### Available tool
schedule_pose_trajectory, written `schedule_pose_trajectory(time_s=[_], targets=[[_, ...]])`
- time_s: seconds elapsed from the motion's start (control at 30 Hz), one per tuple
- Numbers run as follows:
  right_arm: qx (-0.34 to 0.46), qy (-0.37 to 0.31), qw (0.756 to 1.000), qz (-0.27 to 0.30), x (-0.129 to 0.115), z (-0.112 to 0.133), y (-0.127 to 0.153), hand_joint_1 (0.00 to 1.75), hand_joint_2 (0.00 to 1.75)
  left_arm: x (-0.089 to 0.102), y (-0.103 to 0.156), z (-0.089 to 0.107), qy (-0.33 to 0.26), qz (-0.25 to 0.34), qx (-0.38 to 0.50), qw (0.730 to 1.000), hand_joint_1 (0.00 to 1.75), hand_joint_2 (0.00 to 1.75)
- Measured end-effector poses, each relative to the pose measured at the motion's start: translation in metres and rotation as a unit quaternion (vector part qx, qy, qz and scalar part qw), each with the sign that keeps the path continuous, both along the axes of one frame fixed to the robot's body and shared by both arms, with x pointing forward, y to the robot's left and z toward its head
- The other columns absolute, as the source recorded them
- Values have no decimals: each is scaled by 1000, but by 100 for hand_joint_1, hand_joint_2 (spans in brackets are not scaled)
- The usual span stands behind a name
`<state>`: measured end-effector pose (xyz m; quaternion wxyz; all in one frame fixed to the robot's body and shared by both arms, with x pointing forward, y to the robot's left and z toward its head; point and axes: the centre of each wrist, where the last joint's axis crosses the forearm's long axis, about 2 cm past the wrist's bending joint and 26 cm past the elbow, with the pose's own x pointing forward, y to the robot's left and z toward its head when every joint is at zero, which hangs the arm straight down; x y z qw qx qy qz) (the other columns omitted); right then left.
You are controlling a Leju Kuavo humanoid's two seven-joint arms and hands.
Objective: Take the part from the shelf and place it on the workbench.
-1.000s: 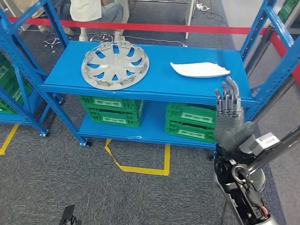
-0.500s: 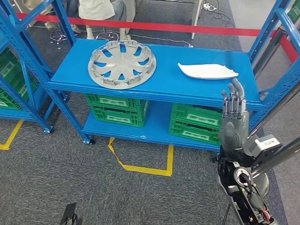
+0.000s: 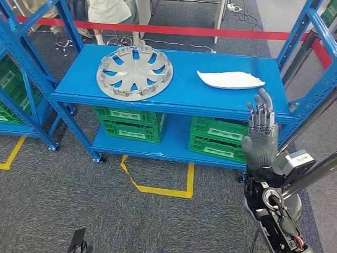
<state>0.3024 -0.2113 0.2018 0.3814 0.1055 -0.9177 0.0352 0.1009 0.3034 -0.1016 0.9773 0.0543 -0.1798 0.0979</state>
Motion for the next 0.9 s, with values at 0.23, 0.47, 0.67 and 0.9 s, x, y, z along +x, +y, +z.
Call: schedule_pose_trajectory(time_s=[0.23, 0.47, 0.67, 0.9], targets=[[1, -3, 1000, 1, 0, 0, 1, 0, 0, 0, -1, 0, 0, 0, -1, 1000, 0, 0], [1, -5, 1000, 2, -1, 0, 1, 0, 0, 0, 0, 0, 1, 0, -1, 1000, 0, 0], [2, -7, 1000, 3, -2, 0, 1, 0, 0, 1, -1, 0, 0, -1, -1, 1000, 0, 0], [3, -6, 1000, 5, -3, -2, 1, 0, 0, -1, 1, 0, 2, 0, 1, 1000, 0, 0]])
